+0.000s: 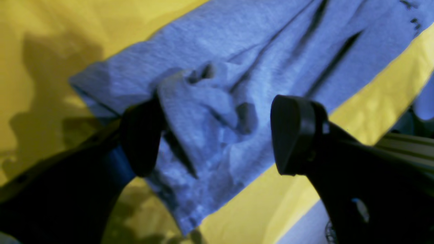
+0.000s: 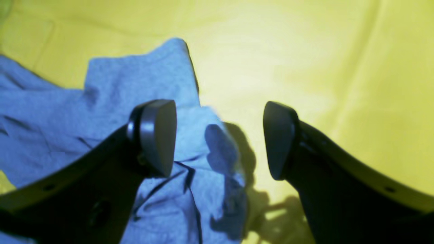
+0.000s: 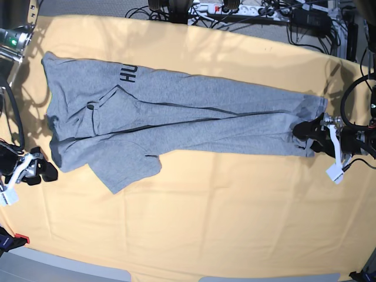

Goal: Layout the t-shirt on the table in an organized manner, then fold the t-shirt properly
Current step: 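Move the right gripper along the folded edge and press it flat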

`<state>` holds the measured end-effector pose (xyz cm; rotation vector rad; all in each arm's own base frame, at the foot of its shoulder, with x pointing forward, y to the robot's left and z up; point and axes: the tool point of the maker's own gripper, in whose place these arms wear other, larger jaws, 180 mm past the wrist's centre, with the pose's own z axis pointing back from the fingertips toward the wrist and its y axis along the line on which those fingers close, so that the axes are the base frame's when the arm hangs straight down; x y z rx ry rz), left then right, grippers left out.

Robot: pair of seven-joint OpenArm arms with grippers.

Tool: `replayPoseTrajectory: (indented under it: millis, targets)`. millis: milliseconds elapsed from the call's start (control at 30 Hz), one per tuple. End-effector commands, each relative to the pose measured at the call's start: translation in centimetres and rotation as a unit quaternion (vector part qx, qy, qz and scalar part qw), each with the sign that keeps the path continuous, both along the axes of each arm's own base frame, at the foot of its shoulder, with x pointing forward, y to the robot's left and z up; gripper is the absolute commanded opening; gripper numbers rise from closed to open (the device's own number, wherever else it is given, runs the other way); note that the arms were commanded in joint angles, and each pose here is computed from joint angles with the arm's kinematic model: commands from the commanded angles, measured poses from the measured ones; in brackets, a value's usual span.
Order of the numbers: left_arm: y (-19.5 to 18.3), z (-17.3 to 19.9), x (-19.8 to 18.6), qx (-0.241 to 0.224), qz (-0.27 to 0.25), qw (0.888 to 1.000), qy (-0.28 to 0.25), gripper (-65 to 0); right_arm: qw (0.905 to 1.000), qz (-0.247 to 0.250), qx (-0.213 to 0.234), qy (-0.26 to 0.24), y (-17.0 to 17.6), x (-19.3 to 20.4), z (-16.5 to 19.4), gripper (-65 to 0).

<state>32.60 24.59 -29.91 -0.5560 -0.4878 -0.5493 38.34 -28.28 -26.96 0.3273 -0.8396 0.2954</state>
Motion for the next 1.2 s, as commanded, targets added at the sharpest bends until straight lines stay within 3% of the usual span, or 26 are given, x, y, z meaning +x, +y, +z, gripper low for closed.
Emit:
replayPoseTrajectory:
  millis: [0,100,467,567,700,800,1033,1167]
  targets:
    - [0.4,2.0,1.2,-0.006,0.006,0.999,-0.035,-15.6,0.9995,-0.006,-0.017,-0.027,-0.8,0.9,1.8,-23.4]
    - [0.6,2.2,2.0,-0.005,0.018,0.998,-0.055,-15.6,0.9993,-0.006,-0.012,-0.035,0.1,1.5,1.7,-23.4]
    - [0.7,2.2,2.1,-0.002,0.019,0.998,-0.057,-15.6,0.9888,0.029,0.125,-0.077,8.9,3.3,1.4,-23.4]
    - [0.7,2.2,2.1,-0.002,0.019,0.998,-0.057,-15.6,0.9936,0.020,0.081,-0.076,9.7,4.0,-0.2,-23.4]
    - [0.7,2.1,2.1,0.000,0.019,0.998,-0.057,-15.6,0.9959,0.013,-0.027,-0.085,9.2,5.2,-2.5,-23.4]
    - [1.1,1.8,2.0,0.014,0.019,0.998,-0.055,-15.6,0.9928,-0.038,-0.093,-0.066,7.6,6.1,-4.6,-23.4]
    - [1.1,1.7,2.0,0.015,0.019,0.998,-0.054,-15.6,0.9968,-0.067,-0.043,0.005,8.3,5.2,-9.3,-23.4]
    - [1.1,1.8,2.0,0.015,0.019,0.998,-0.055,-15.6,0.9961,-0.083,-0.021,0.021,8.0,4.9,-11.6,-23.4]
